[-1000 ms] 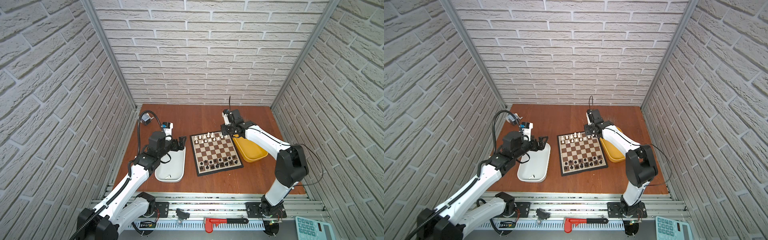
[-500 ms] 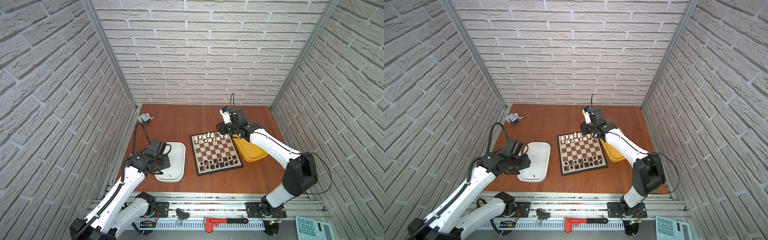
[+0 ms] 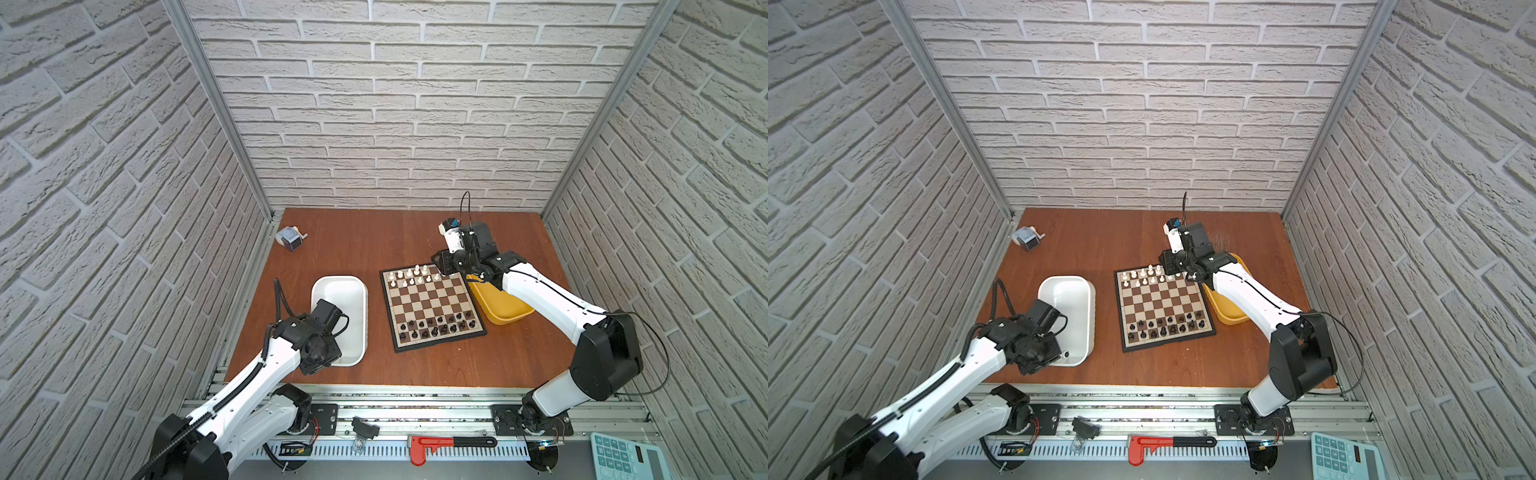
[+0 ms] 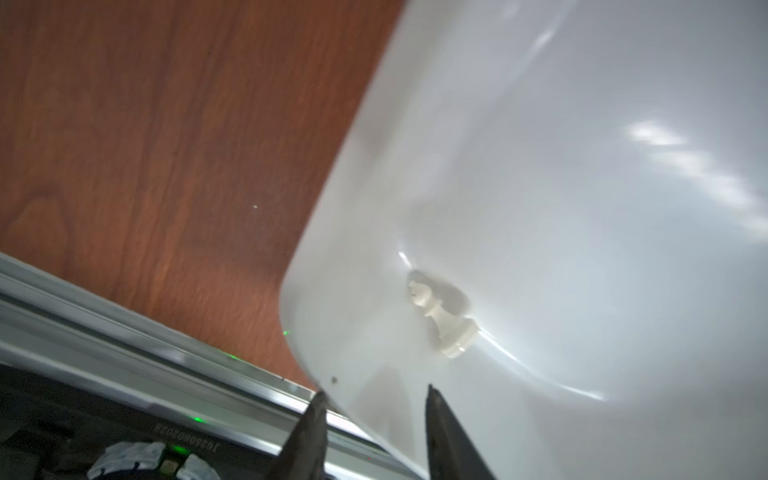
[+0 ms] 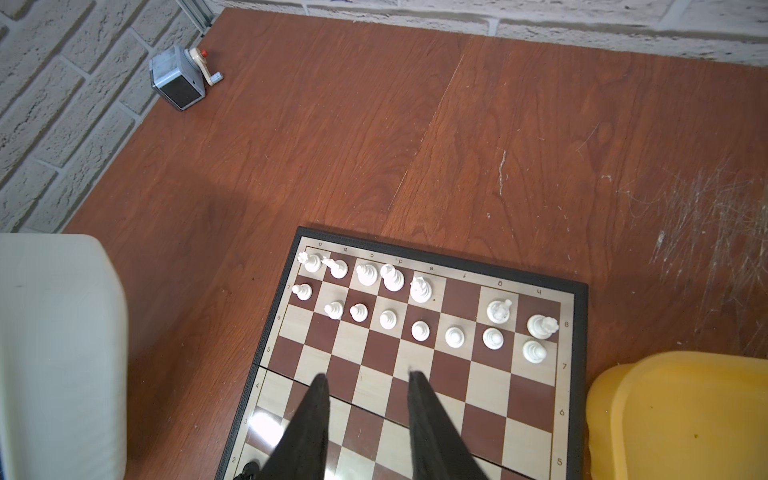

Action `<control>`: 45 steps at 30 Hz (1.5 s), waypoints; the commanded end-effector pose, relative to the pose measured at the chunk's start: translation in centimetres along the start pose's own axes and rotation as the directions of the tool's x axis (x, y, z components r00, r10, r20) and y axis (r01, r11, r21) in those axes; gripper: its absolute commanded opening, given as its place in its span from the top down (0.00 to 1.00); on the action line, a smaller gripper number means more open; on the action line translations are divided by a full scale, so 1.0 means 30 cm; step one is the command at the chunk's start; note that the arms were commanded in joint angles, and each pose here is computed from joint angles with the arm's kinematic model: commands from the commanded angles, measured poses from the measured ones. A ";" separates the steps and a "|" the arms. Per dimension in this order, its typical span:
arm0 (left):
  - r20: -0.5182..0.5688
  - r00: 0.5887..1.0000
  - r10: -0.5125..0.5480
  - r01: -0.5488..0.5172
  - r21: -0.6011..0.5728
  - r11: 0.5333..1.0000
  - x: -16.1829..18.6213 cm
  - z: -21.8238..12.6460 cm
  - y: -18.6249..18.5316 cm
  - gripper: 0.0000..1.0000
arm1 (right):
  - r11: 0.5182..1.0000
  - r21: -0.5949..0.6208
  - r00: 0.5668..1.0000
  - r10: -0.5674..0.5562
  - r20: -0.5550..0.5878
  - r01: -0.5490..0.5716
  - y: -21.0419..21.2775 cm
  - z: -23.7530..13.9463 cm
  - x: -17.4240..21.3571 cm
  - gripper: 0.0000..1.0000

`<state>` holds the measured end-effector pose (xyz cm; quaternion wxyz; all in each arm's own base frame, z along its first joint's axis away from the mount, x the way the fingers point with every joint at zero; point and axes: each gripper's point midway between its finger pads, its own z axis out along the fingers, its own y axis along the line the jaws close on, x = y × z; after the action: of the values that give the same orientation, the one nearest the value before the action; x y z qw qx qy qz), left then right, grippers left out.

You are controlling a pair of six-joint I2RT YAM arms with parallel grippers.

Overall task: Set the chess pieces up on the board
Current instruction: 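Raise the right gripper while the left gripper moves back to the white bin, then grasp the white bin rim with the left gripper and tilt it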

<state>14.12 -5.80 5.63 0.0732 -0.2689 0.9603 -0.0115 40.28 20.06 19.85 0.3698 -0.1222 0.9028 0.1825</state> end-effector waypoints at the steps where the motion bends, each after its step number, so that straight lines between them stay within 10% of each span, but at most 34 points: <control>1: 0.099 0.995 -0.024 0.025 -0.016 1.000 -0.081 0.010 -0.032 0.66 | 0.999 -0.025 0.997 -0.021 0.071 0.023 0.034 -0.053 -0.064 0.67; 14: 0.357 0.916 0.185 -0.159 -0.101 0.982 -0.324 -0.241 -0.148 0.63 | 0.999 -0.046 0.998 -0.013 0.054 0.016 0.044 -0.030 -0.063 0.69; 22: 0.101 0.855 0.509 -0.506 -0.050 0.861 -0.165 -0.142 -0.272 0.52 | 0.992 -0.122 1.000 -0.012 0.010 0.013 0.085 0.008 -0.023 0.60; 31: 0.168 0.951 0.259 -0.244 -0.102 0.964 -0.279 -0.111 -0.100 0.43 | 0.954 -0.299 0.990 -0.075 -0.122 0.036 0.309 0.109 0.140 0.57; 45: 0.052 0.993 0.106 -0.103 -0.072 0.992 -0.319 0.084 -0.113 0.53 | 0.943 -0.329 0.990 -0.087 -0.109 0.047 0.355 0.077 0.145 0.60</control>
<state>24.32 -4.51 5.38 0.0992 -0.1798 0.9783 0.0274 35.19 29.89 15.56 0.2690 -0.2200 0.8916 0.2904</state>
